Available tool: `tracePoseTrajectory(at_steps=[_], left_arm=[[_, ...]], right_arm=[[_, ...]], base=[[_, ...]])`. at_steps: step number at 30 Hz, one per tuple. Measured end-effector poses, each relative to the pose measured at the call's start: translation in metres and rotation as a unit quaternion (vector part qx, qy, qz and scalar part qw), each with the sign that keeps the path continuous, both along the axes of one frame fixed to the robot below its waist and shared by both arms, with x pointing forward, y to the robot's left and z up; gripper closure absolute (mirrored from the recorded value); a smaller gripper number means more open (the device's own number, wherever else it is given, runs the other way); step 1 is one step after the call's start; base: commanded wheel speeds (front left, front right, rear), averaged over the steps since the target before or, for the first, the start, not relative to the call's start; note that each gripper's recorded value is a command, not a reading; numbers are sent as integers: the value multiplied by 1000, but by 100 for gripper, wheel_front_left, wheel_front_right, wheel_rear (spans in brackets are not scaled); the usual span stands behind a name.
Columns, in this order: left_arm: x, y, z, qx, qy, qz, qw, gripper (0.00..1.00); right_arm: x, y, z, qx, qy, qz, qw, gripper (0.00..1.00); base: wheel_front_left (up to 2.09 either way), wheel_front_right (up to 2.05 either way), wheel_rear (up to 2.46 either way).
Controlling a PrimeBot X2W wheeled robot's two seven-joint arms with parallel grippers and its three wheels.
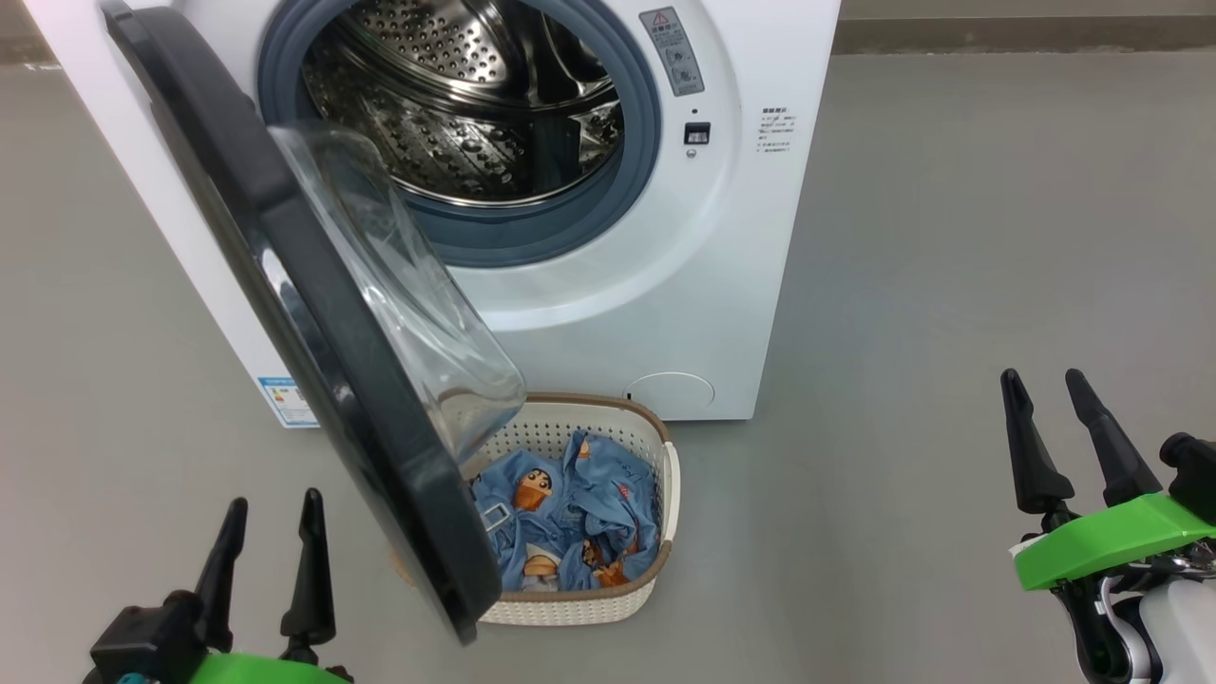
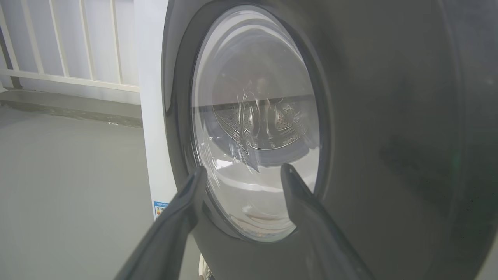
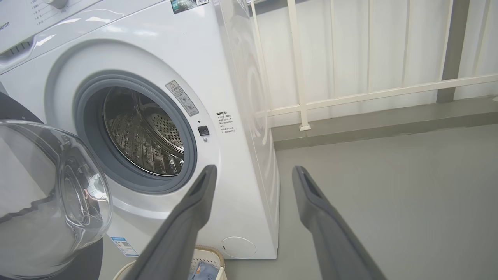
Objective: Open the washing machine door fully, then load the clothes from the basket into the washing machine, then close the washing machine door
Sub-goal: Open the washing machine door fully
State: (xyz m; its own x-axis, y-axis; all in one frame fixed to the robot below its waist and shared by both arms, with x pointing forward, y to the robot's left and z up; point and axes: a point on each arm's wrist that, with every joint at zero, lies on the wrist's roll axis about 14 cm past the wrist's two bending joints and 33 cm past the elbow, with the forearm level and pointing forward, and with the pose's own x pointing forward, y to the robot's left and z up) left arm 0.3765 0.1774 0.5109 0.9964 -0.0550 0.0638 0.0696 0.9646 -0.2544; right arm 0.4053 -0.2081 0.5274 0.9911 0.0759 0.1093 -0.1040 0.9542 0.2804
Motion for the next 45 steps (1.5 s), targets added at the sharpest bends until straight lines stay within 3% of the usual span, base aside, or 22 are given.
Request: tracePoseTrajectory(at_steps=[35,36,39,40,45], left_arm=[[-1,-2,-1,4,3,-1,1000,0],[-1,-2,-1,4,3,0,1000,28],[-1,-2,0,3,2,1,1000,94],[-1,-1,0,2,2,1,1000,100],[-1,-1,2,-2,-1,-1,1000,100]], right_arm=[[0,7,-8,-8,11,10,1000,0],[0,7,-8,-9,11,10,1000,0],[-1,8,-8,-9,11,10,1000,0],[-1,8,-8,-9,12,10,1000,0],[-1,8,-8,-9,11,11,1000,0]], base=[[0,0,0],[0,0,0],[0,0,0],[0,0,0],[0,0,0]])
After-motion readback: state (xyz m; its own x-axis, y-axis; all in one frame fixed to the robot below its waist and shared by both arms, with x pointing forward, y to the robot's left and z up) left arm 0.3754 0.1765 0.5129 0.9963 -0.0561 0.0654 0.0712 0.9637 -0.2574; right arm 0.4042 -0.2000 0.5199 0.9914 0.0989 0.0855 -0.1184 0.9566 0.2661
